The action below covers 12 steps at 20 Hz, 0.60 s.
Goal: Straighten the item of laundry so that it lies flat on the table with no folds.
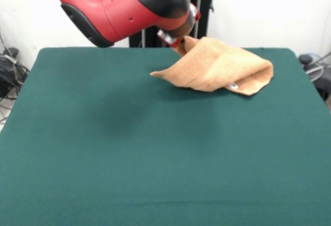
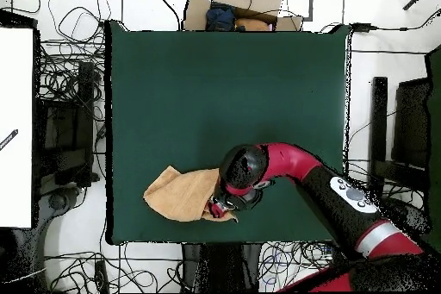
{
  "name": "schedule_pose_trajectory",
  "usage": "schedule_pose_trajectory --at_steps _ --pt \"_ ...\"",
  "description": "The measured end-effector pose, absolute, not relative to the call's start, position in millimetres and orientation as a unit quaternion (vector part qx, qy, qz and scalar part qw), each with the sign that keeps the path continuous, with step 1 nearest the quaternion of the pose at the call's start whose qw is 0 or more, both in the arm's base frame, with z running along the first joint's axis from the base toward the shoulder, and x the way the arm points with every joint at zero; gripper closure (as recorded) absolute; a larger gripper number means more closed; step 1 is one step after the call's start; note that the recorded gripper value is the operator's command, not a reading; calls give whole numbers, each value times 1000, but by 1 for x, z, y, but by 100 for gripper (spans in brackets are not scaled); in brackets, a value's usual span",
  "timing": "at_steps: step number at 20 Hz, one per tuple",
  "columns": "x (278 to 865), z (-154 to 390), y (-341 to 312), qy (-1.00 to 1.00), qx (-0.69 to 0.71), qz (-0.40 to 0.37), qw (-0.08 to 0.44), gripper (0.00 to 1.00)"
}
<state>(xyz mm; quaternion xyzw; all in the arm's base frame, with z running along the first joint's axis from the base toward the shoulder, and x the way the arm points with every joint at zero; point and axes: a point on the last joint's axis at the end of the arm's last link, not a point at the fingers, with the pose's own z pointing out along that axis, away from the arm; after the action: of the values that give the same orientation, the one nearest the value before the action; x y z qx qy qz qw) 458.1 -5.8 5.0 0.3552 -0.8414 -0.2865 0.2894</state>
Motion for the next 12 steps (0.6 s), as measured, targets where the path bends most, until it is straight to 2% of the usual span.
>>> schedule_pose_trajectory --at_steps 5,12 --pt "468 11 -1 -835 361 -280 307 100" --pt "473 14 -5 -838 361 -272 305 100"
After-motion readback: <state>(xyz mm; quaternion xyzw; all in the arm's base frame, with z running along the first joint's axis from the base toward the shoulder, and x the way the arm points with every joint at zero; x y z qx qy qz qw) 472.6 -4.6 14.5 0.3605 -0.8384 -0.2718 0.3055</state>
